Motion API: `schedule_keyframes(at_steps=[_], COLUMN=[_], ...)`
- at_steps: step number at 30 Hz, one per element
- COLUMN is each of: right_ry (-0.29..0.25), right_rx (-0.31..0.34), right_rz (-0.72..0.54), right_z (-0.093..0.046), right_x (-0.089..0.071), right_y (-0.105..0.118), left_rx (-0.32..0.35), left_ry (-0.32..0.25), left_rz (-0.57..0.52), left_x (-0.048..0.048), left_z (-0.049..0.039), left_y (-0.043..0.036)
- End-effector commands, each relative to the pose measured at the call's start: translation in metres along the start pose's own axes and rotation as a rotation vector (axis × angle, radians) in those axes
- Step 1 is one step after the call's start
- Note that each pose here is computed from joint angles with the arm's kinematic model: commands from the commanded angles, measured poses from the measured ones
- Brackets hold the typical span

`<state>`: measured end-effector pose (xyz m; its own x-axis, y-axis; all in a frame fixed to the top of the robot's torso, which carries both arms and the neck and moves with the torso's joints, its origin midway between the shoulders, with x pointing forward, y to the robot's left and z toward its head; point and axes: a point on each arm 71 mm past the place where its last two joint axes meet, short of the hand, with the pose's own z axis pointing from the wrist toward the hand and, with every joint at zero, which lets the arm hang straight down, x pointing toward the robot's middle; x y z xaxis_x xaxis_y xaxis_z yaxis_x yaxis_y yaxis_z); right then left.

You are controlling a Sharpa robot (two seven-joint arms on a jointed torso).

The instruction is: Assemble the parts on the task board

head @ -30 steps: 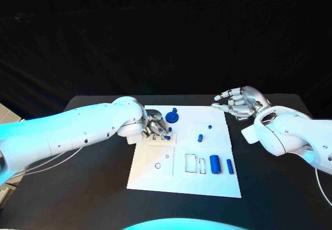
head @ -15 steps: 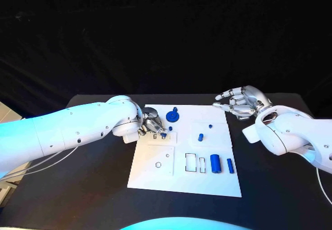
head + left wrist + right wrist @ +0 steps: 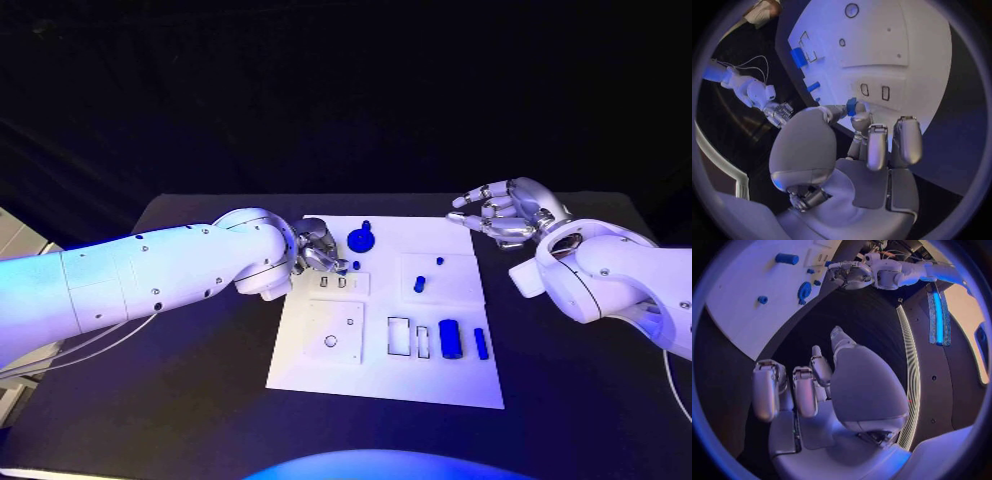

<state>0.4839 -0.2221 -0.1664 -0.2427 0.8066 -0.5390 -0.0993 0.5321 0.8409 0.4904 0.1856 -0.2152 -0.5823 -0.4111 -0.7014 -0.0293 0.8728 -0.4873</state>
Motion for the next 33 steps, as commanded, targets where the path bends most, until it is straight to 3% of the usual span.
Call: schedule_keyframes(at_steps=[1, 6, 13, 33], right_ry=[0.015, 0.014, 0.017, 0.019], right_rx=[-0.01, -0.008, -0.006, -0.004], right_rz=[-0.007, -0.007, -0.007, -0.007], right_z=[-0.001, -0.001, -0.001, -0.001], right_x=[0.001, 0.001, 0.001, 0.001], right_y=[0.0, 0.0, -0.001, -0.001], left_rx=[0.063, 0.07, 0.053, -0.013], left_ry=[-0.113, -0.123, -0.085, -0.014], left_rz=[0.018, 0.03, 0.028, 0.089], left_x=[-0.0023, 0.0064, 0.0159, 0.0238], left_z=[-0.0015, -0.0021, -0.001, 0.0011], left_y=[-0.0035, 0.0003, 0.0043, 0.009])
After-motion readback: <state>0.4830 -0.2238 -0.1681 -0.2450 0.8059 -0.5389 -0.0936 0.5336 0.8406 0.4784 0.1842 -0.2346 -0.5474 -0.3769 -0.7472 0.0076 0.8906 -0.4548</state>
